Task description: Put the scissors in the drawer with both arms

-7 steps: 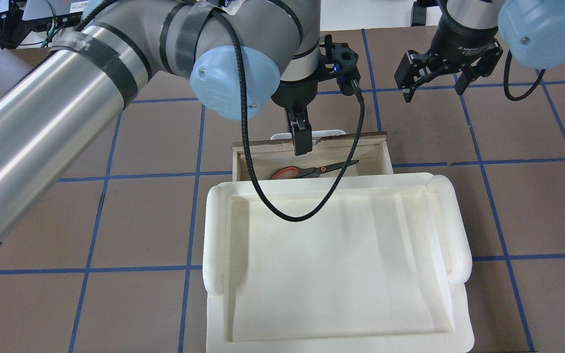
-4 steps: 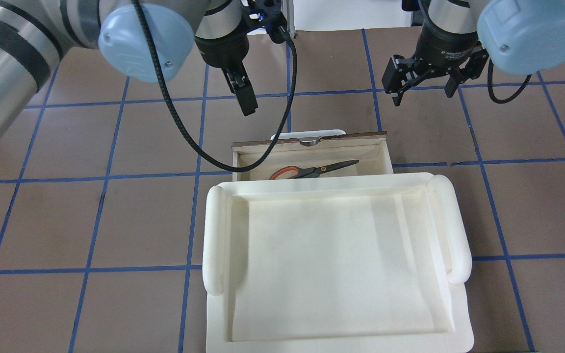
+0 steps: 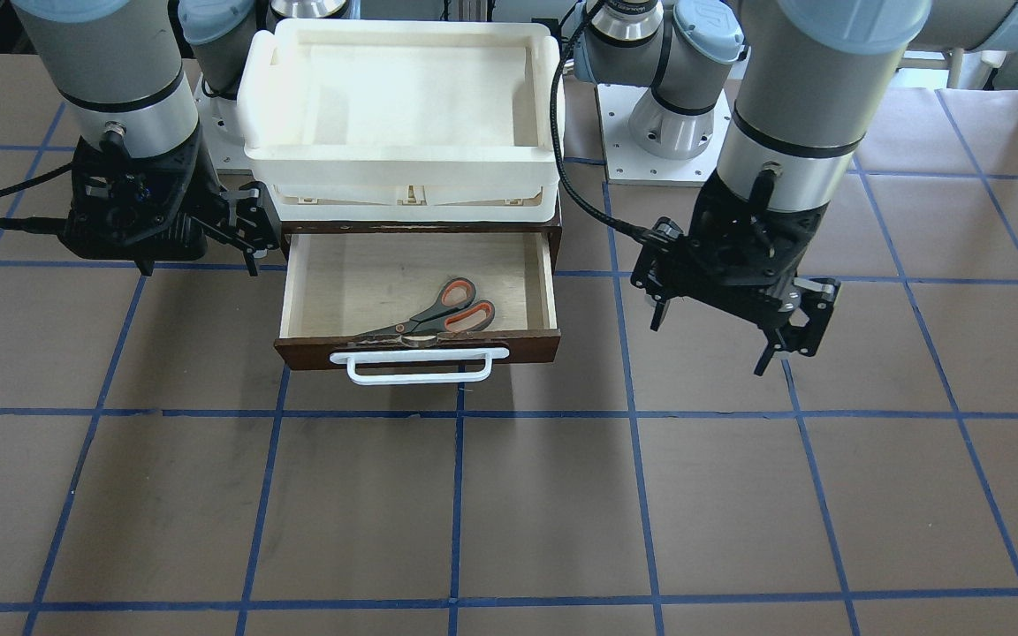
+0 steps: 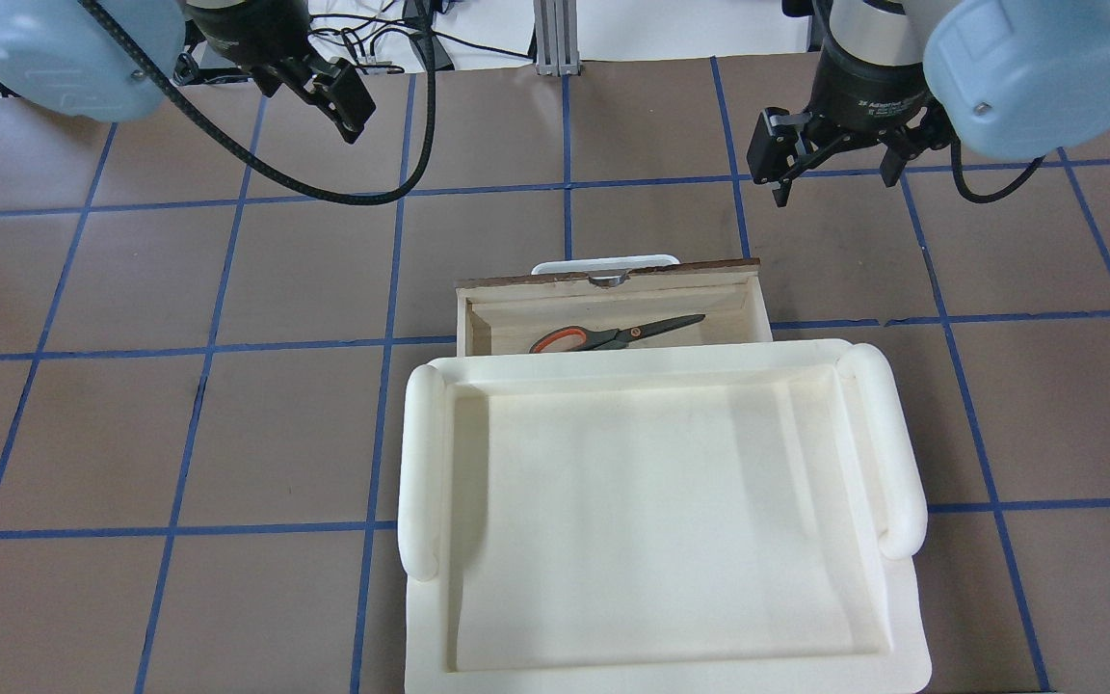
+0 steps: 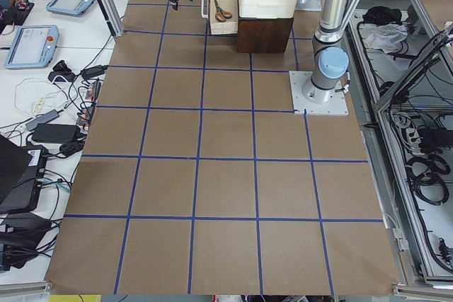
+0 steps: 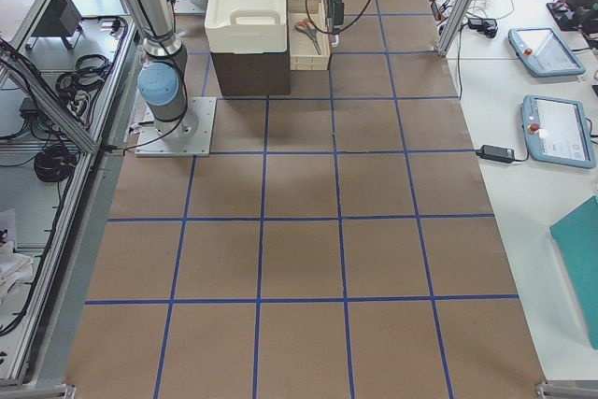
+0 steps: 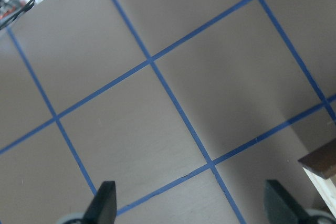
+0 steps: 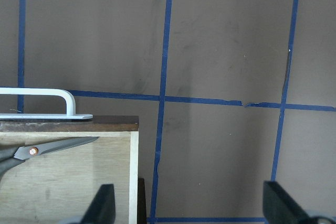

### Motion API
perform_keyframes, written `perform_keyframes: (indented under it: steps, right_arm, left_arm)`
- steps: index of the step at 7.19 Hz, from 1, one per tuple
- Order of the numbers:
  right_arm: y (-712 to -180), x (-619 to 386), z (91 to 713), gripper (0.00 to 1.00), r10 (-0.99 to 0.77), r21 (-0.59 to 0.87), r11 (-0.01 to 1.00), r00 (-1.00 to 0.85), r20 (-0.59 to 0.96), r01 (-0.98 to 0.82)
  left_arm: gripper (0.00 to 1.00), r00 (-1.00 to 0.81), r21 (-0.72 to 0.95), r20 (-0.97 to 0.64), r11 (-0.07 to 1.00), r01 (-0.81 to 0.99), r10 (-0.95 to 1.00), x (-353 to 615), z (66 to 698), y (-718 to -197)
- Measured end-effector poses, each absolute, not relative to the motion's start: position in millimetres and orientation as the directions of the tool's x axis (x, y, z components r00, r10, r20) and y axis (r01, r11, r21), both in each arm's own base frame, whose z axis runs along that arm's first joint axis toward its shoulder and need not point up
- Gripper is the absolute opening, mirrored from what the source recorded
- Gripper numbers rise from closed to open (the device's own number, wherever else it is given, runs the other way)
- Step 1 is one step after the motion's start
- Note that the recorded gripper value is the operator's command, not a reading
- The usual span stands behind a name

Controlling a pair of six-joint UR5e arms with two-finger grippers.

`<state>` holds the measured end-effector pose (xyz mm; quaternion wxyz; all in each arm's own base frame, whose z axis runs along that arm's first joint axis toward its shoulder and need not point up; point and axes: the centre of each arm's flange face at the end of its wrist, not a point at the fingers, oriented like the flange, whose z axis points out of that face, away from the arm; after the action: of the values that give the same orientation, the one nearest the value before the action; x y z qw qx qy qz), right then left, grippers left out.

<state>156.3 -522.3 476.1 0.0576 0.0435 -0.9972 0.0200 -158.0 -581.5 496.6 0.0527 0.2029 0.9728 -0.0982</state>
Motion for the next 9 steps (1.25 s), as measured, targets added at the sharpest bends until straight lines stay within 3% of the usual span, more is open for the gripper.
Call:
perform_keyframes:
  steps: [1, 3, 7, 9]
  right_arm:
    - [-520.5, 161.9, 475.4, 1.00, -0.086, -0.035, 0.995, -0.990, 0.115, -0.091]
    - [-519.3, 166.6, 474.9, 1.00, -0.100, -0.035, 0.994, -0.988, 0.114, -0.104]
    - [-526.9, 162.0, 485.2, 1.00, -0.145, -0.087, 0.985, -0.988, 0.060, -0.150]
    - [-531.3, 155.3, 489.3, 1.00, -0.157, -0.101, 0.983, -0.988, 0.006, -0.156]
  left_arm:
    - [1.00, -0.972, -0.195, -0.125, 0.956, 0.219, 0.197, -151.5, 493.6, -569.6]
    - [1.00, -0.997, -0.237, -0.078, 0.971, -0.009, -0.028, -138.7, 493.2, -544.9]
    - [1.00, -0.972, -0.194, 0.022, 0.953, -0.232, -0.232, -116.4, 516.6, -513.0]
    - [1.00, -0.970, -0.150, 0.025, 0.958, -0.244, -0.243, -132.0, 514.7, -486.7]
